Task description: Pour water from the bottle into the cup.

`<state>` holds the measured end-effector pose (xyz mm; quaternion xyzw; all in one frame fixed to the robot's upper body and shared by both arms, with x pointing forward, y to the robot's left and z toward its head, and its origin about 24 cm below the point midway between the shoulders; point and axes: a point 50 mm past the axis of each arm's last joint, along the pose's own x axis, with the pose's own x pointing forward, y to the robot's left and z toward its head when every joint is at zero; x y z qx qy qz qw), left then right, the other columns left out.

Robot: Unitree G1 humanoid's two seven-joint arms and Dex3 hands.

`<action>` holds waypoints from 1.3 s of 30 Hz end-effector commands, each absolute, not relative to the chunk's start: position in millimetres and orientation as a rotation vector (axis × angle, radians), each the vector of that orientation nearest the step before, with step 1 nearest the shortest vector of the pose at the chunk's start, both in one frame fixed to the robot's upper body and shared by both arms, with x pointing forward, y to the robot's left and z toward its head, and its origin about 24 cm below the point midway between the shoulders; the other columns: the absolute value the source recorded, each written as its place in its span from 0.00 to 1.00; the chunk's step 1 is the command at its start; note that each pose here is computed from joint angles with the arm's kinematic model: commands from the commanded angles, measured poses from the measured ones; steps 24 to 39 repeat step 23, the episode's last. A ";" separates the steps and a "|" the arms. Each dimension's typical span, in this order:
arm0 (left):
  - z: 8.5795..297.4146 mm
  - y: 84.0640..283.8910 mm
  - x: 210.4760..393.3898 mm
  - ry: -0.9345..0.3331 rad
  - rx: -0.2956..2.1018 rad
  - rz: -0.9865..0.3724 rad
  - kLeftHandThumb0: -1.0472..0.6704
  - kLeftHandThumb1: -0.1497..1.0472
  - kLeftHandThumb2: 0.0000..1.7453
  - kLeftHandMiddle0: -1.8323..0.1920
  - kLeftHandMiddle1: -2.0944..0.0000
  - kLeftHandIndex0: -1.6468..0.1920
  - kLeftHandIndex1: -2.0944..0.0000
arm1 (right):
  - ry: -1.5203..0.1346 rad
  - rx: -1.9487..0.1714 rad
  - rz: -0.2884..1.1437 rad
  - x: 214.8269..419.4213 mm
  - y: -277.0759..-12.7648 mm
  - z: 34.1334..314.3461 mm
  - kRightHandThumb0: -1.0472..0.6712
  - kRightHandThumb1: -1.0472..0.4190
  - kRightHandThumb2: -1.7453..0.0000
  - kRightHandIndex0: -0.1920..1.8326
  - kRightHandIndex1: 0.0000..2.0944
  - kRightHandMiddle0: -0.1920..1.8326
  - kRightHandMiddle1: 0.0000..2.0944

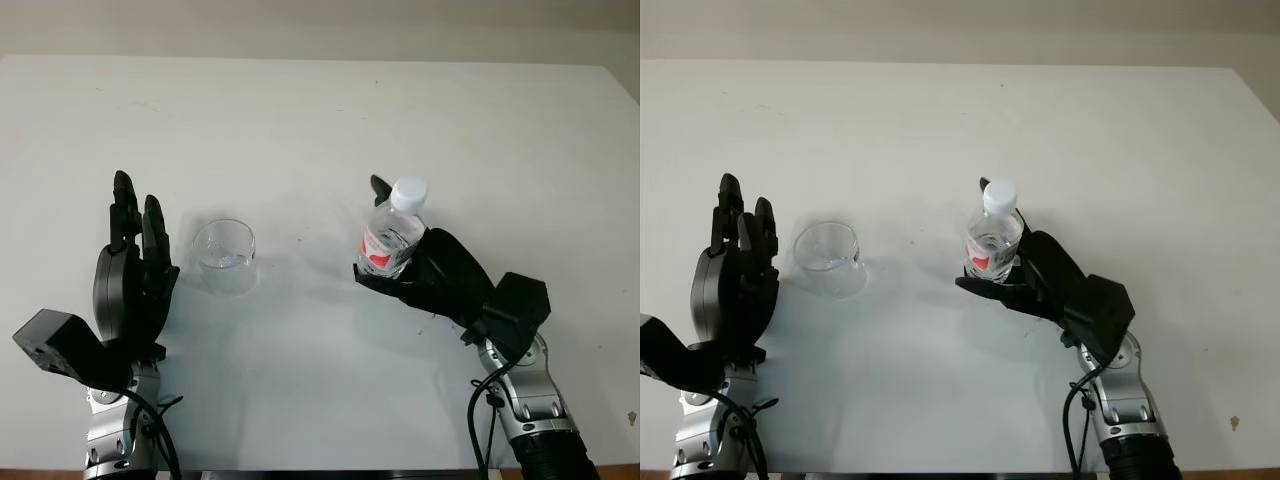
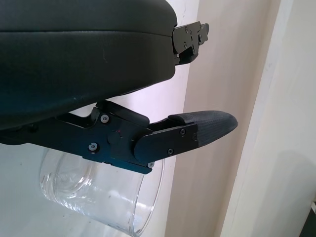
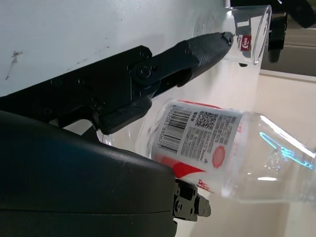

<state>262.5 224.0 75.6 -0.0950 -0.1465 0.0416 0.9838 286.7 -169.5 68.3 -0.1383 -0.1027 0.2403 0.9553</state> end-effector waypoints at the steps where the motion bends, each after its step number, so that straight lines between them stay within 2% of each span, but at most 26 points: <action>1: 74.3 226.9 262.2 -0.291 -0.178 0.084 0.23 1.00 0.35 0.98 0.97 1.00 1.00 | -0.218 -0.276 0.446 284.4 -176.8 65.6 0.07 0.07 0.97 0.00 0.00 0.00 0.00; 5: 73.8 227.1 263.2 -0.290 -0.179 0.085 0.23 1.00 0.35 0.98 0.97 1.00 1.00 | -0.232 -0.258 0.392 285.6 -179.9 64.7 0.06 0.06 0.96 0.00 0.00 0.00 0.00; 16: 73.2 226.1 262.2 -0.293 -0.179 0.086 0.23 1.00 0.36 0.98 0.98 1.00 1.00 | -0.230 -0.231 0.356 286.7 -176.2 60.9 0.06 0.04 0.97 0.00 0.00 0.00 0.00; 23: 72.1 226.7 256.0 -0.296 -0.186 0.091 0.24 1.00 0.35 0.98 0.97 1.00 1.00 | -0.212 -0.194 0.381 285.8 -172.8 58.9 0.07 0.04 0.97 0.00 0.00 0.00 0.00; 39: 72.1 226.7 256.0 -0.296 -0.186 0.091 0.24 1.00 0.35 0.98 0.97 1.00 1.00 | -0.212 -0.194 0.381 285.8 -172.8 58.9 0.07 0.04 0.97 0.00 0.00 0.00 0.00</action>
